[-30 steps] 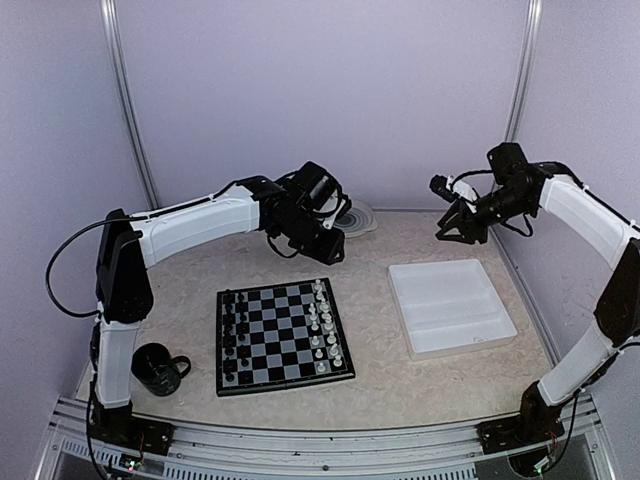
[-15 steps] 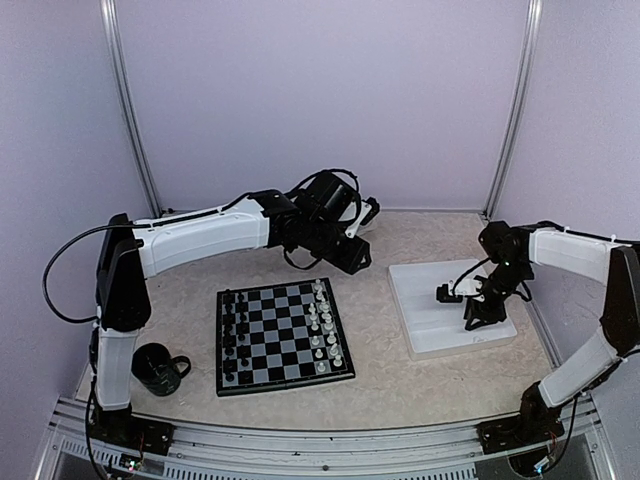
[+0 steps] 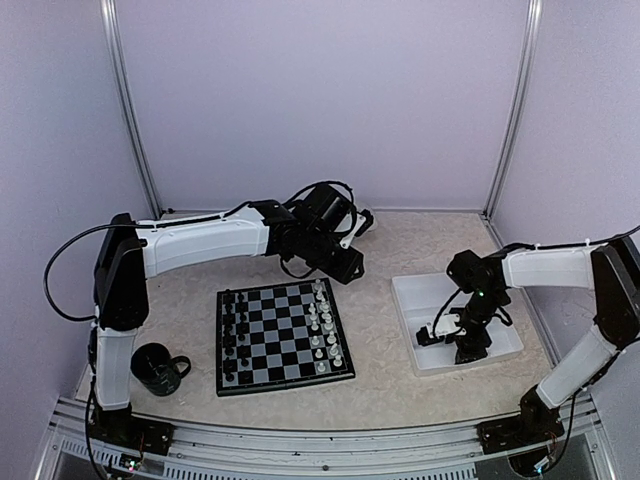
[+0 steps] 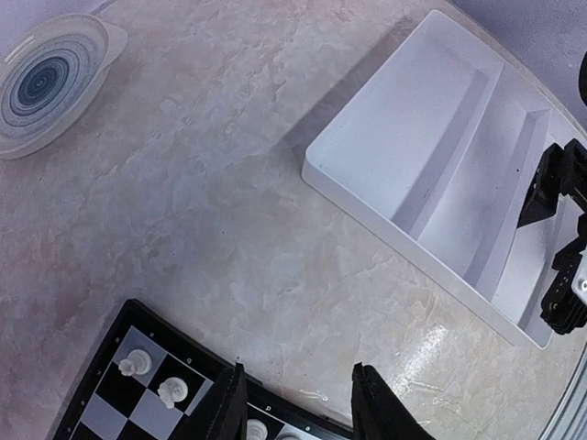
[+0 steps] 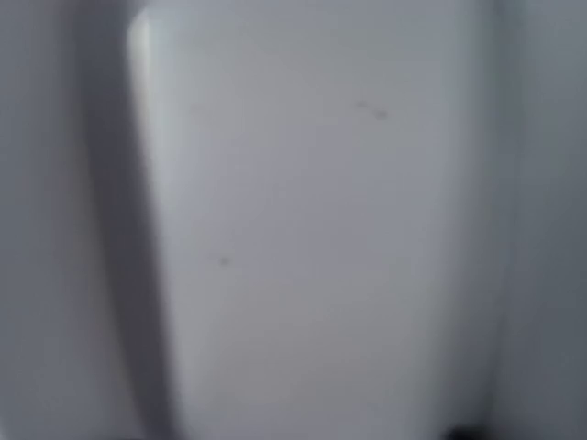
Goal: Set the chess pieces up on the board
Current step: Move the storage box to the center of the board.
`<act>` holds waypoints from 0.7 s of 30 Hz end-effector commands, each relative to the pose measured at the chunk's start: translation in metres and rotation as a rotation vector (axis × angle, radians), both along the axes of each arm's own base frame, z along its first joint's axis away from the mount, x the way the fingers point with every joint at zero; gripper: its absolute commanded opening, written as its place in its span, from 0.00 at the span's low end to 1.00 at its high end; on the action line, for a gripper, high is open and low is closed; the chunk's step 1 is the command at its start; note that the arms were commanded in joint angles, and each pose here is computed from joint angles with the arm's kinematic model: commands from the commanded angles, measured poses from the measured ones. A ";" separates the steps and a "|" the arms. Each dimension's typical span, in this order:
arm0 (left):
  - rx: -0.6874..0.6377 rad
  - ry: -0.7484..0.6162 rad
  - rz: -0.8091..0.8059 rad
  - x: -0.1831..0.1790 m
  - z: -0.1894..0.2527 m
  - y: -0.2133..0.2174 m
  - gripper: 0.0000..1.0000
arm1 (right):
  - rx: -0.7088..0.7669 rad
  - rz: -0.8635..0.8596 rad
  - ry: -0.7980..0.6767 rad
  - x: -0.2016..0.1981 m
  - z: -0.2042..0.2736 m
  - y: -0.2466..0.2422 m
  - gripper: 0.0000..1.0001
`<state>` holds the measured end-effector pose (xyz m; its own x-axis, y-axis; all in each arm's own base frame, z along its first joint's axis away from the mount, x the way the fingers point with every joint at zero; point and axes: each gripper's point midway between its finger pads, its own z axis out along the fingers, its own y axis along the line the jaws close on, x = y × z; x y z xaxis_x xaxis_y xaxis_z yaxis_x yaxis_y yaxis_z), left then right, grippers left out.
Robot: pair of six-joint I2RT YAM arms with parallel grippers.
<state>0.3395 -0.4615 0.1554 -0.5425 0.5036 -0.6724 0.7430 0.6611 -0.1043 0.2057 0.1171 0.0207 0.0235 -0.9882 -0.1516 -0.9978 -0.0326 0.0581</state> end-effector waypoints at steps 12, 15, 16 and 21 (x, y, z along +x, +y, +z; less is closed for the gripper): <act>-0.059 -0.030 0.048 0.004 0.024 0.014 0.40 | 0.201 0.064 -0.002 0.013 0.019 0.083 0.99; -0.067 -0.034 0.050 0.004 0.025 0.013 0.40 | 0.245 0.063 -0.023 0.018 0.038 0.089 0.99; -0.068 -0.035 0.049 0.005 0.025 0.012 0.40 | 0.260 0.060 -0.029 0.021 0.046 0.092 0.99; -0.083 -0.033 0.045 0.006 0.027 0.009 0.40 | 0.343 0.022 -0.017 0.028 0.085 0.102 0.99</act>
<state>0.3414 -0.4515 0.1567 -0.5594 0.4700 -0.6828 0.7208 0.6826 -0.1206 0.2350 0.2089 0.0646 0.0786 -0.9203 -0.3833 -0.9961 -0.0878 0.0066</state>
